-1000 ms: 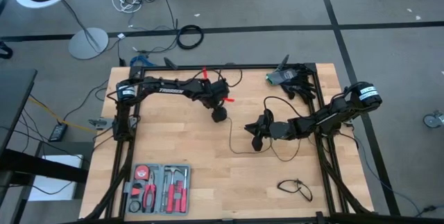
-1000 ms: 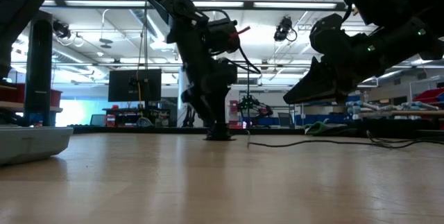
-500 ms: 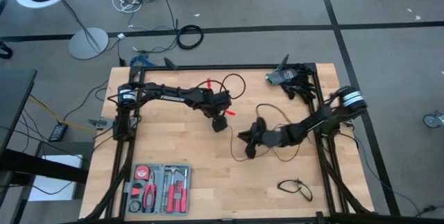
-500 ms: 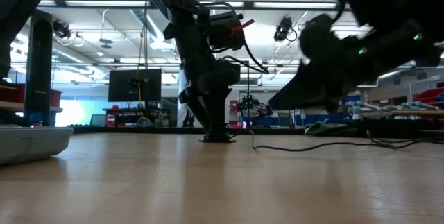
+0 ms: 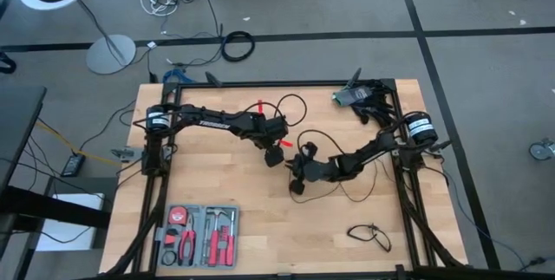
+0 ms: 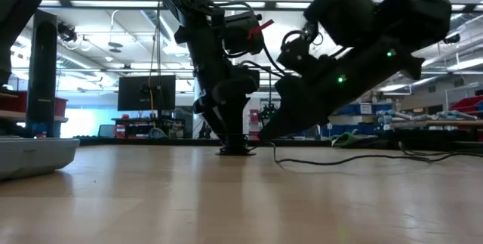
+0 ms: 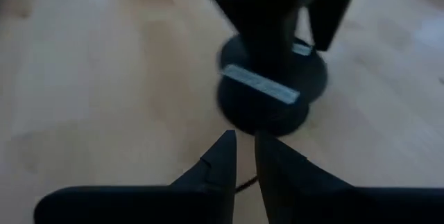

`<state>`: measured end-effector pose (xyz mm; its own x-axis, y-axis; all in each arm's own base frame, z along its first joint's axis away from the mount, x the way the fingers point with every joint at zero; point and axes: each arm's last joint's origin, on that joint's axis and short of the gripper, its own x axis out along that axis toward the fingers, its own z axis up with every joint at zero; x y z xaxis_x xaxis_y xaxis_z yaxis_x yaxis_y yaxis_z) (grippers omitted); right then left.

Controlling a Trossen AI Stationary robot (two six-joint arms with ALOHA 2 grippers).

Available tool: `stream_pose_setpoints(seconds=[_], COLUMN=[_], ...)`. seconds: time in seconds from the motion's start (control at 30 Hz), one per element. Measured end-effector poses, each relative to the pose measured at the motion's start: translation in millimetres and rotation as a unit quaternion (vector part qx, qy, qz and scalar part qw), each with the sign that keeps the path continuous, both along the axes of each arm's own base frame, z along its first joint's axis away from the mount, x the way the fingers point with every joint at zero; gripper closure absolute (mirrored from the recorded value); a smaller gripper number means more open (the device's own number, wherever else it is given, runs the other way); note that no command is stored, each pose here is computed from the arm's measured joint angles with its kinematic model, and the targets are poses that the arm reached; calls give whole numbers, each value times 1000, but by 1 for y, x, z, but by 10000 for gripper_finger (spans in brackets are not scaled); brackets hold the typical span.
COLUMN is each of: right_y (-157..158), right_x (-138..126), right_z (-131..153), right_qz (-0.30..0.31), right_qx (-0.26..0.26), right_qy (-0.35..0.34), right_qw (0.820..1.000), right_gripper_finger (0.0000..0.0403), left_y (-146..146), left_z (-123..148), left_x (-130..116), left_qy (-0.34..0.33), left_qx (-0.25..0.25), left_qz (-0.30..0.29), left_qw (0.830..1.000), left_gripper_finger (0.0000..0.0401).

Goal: Coil cords
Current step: Uncoil the black wire from the spool

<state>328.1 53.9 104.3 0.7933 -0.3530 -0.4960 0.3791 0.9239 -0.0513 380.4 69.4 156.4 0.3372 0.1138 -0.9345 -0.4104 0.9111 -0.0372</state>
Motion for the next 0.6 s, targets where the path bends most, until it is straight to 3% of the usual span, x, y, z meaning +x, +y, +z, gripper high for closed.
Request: stream_pose_setpoints(seconds=[0.3,0.6], right_y=[-25,-30], right_x=[3,1], right_z=[-3,-6], right_qz=[7,0], right_qx=[23,22], right_qy=[21,36], right_qw=[999,999], right_gripper_finger=[348,347], left_y=[0,0], left_z=[0,0], left_x=[1,2], left_qy=[-7,-9], left_qx=[3,5], left_qz=[-1,-1], left_qw=[1000,1000], left_gripper_finger=[92,91])
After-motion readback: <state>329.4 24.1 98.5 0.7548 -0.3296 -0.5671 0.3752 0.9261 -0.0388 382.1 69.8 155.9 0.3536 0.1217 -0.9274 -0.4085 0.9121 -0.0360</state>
